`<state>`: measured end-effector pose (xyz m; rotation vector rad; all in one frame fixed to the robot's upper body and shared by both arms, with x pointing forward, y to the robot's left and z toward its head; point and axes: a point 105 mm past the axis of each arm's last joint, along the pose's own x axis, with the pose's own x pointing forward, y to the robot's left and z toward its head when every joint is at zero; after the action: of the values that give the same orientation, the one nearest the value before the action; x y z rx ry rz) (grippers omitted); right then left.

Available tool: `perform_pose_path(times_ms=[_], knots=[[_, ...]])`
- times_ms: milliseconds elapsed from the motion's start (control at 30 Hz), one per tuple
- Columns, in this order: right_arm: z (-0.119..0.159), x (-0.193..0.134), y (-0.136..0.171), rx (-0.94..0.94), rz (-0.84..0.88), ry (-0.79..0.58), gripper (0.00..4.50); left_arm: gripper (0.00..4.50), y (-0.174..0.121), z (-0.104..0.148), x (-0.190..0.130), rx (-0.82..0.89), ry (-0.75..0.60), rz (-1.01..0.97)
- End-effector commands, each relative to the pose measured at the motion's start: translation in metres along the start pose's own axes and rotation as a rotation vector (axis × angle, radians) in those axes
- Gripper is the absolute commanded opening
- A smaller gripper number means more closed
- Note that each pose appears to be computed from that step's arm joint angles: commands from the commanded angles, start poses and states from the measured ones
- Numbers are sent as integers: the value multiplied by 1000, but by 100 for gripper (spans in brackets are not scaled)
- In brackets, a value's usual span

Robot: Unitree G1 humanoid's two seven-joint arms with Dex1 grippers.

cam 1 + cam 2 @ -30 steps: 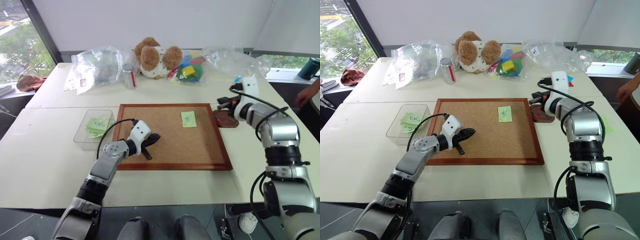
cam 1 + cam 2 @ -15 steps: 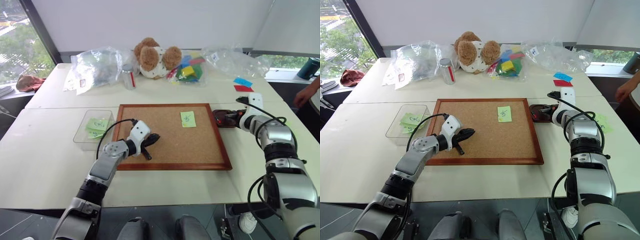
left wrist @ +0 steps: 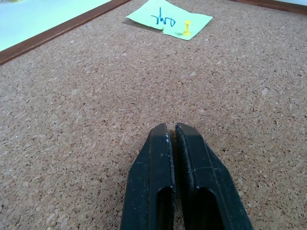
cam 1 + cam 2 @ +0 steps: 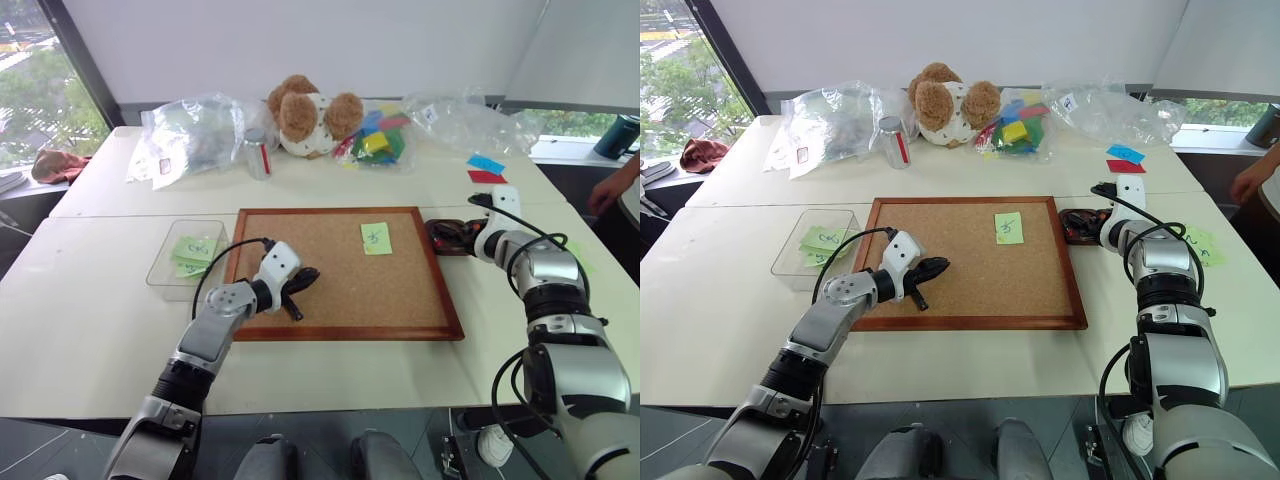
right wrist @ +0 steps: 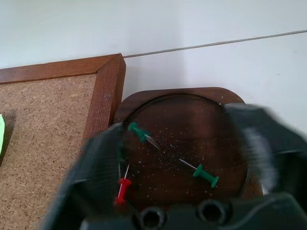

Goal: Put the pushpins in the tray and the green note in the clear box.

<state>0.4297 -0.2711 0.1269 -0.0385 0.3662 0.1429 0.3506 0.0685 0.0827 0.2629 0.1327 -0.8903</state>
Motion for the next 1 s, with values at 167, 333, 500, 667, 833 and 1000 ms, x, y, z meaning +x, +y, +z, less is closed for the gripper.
perform_pose_path(times_ms=[167,333,500,667,833,1000], knots=[[48,-14,6,-24,31,-134,447,22,-6,-30,-3,-37,107,-14],[64,-25,50,-114,215,-164,447,22,-6,-30,-2,-38,106,-16],[55,-32,114,-194,419,-141,447,22,-6,-30,-1,-40,105,-15],[34,-27,143,-236,477,-97,447,22,-7,-30,0,-42,102,-16],[12,-18,148,-229,469,-58,396,22,-8,-29,0,-44,98,-12],[1,-14,144,-239,452,-27,269,22,-9,-31,-1,-44,100,-12]])
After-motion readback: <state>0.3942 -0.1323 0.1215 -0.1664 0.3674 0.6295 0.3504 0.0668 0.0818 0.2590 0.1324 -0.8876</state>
